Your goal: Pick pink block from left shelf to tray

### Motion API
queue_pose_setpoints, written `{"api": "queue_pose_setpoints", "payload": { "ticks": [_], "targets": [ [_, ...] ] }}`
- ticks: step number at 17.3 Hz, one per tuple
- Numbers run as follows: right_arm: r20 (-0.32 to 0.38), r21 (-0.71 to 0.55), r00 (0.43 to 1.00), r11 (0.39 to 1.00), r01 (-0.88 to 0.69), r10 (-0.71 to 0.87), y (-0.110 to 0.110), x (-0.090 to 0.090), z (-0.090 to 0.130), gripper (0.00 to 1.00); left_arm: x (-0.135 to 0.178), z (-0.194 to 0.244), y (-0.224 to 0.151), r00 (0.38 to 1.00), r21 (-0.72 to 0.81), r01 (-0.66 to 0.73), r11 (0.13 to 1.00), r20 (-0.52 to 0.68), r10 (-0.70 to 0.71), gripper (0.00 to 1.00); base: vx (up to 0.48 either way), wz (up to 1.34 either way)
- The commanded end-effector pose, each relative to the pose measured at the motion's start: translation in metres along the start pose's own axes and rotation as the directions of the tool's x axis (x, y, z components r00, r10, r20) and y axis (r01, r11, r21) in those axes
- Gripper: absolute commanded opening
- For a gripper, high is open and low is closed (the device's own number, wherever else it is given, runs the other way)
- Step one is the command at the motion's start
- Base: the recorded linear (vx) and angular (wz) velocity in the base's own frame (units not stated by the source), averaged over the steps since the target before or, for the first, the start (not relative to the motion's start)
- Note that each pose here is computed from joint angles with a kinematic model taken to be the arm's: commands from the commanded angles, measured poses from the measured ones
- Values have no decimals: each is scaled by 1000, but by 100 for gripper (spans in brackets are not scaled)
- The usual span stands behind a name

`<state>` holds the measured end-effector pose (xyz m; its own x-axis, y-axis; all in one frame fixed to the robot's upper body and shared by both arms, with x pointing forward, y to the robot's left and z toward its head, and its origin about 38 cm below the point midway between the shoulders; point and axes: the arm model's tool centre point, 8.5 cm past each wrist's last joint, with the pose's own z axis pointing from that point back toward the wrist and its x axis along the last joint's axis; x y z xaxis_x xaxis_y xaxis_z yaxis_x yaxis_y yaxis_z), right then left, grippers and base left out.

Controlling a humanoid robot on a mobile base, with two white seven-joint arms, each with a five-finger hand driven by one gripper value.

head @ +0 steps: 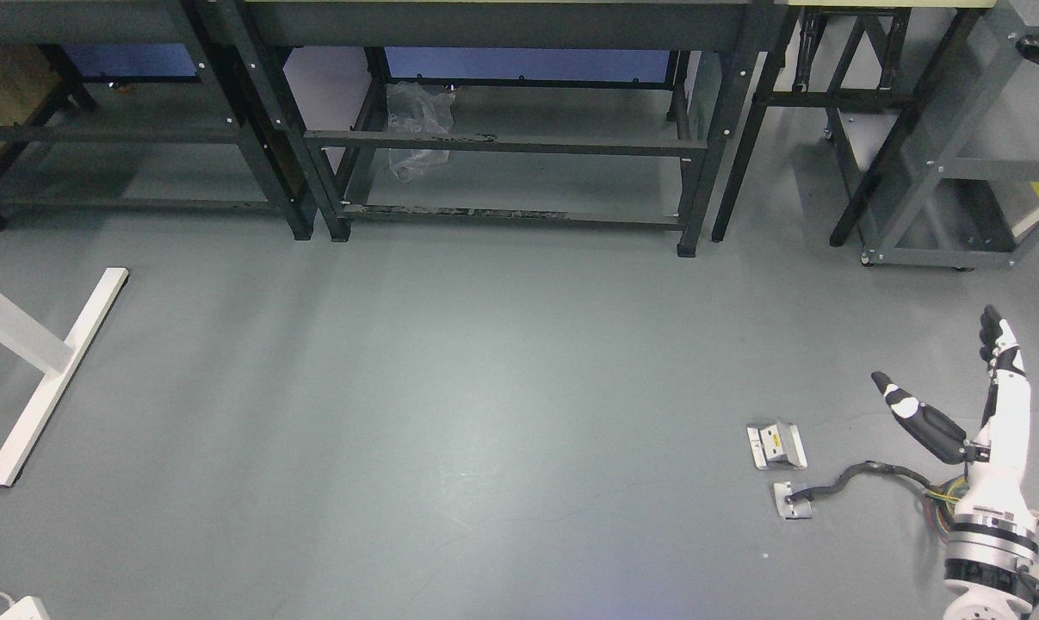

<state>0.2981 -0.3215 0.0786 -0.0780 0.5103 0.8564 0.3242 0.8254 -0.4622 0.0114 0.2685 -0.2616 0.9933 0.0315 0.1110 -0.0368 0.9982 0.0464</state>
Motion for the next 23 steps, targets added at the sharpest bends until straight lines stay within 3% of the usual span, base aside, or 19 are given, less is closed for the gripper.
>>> {"api": "queue_pose_setpoints", "payload": {
  "ticks": [1, 7, 9, 12, 23],
  "targets": [
    [178, 7, 898, 912, -409, 402, -1, 23, -9, 100, 26, -2, 11, 999, 16, 5, 1000, 50, -5, 100, 0, 0],
    [167, 42, 873, 881, -471, 458, 8, 21, -8, 100, 26, -2, 11, 999, 16, 5, 1000, 50, -5, 100, 47, 26],
    [185, 85, 852, 856, -510, 489, 24, 22, -4, 99, 26, -2, 11, 999, 16, 5, 1000, 50, -5, 100, 126, 41],
    [153, 119, 852, 846, -519, 501, 35, 19, 4, 99, 26, -2, 11, 999, 16, 5, 1000, 50, -5, 100, 155, 42],
    [154, 94, 859, 858, -504, 488, 35, 23, 1, 99, 26, -2, 11, 999, 16, 5, 1000, 50, -5, 100, 133, 353]
  ]
}}
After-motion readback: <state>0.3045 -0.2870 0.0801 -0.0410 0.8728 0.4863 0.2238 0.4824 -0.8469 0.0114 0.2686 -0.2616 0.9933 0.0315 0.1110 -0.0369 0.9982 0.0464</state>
